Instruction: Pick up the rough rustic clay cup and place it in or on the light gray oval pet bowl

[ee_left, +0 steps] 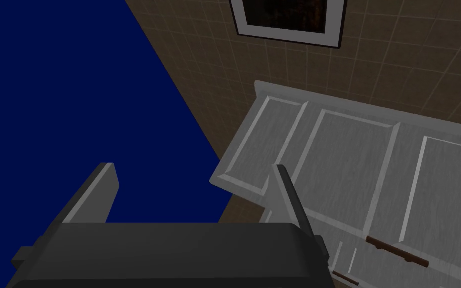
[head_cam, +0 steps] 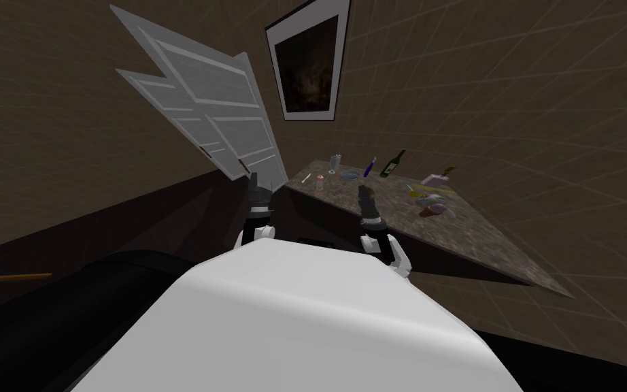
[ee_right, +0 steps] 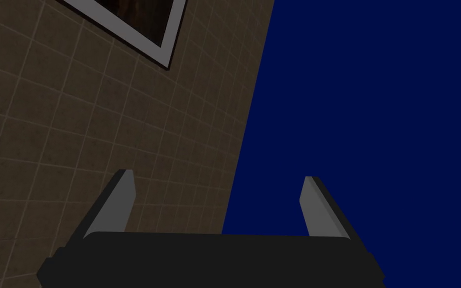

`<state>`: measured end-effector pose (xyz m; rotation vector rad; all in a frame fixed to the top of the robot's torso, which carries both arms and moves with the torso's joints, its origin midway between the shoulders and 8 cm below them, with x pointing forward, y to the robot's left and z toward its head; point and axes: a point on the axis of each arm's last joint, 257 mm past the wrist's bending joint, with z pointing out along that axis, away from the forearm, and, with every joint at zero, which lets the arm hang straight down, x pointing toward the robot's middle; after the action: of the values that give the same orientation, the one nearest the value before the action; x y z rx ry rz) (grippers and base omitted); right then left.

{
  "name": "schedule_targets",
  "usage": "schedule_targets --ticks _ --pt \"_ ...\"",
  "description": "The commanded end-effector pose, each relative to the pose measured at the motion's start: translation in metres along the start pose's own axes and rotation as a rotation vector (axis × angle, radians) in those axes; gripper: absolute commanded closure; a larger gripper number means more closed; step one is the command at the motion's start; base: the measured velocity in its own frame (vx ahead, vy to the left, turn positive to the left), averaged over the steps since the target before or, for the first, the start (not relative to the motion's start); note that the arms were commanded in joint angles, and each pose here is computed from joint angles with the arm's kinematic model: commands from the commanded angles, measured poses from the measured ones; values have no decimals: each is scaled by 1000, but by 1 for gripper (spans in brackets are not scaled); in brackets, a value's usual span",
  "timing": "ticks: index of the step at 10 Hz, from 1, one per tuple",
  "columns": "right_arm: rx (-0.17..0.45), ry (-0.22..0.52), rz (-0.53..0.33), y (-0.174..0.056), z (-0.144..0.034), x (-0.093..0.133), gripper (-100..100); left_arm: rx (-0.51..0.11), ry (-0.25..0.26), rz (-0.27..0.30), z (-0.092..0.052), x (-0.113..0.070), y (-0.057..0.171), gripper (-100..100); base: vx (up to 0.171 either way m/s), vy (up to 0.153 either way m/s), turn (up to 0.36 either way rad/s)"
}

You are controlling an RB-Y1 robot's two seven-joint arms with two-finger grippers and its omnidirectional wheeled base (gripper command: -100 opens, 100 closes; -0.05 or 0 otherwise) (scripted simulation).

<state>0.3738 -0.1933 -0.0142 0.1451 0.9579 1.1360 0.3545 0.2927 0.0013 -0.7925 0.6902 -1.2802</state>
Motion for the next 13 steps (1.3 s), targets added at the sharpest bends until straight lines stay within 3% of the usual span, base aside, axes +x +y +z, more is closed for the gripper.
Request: schedule_targets --ticks 1,6,7,8,9,12,13 --pt "9 44 -27 -11 -3 11 -100 0 0 0 0 0 0 0 -110 34 52" --pt "7 215 -161 -47 -18 46 -100 0 0 0 0 0 0 0 -93 44 103" --pt "17 219 -161 -51 -20 47 -100 0 0 0 0 0 0 0 -70 41 67" --pt "6 275 -213 -61 -25 56 -100 0 0 0 0 0 0 0 -69 50 129" --pt "21 281 -214 -68 -29 57 -100 0 0 0 0 0 0 0 -54 33 77" --pt "0 398 -328 -91 -43 72 -100 0 0 0 0 0 0 0 -52 27 115" --pt "30 411 -330 -104 -51 73 -100 0 0 0 0 0 0 0 -44 25 75"
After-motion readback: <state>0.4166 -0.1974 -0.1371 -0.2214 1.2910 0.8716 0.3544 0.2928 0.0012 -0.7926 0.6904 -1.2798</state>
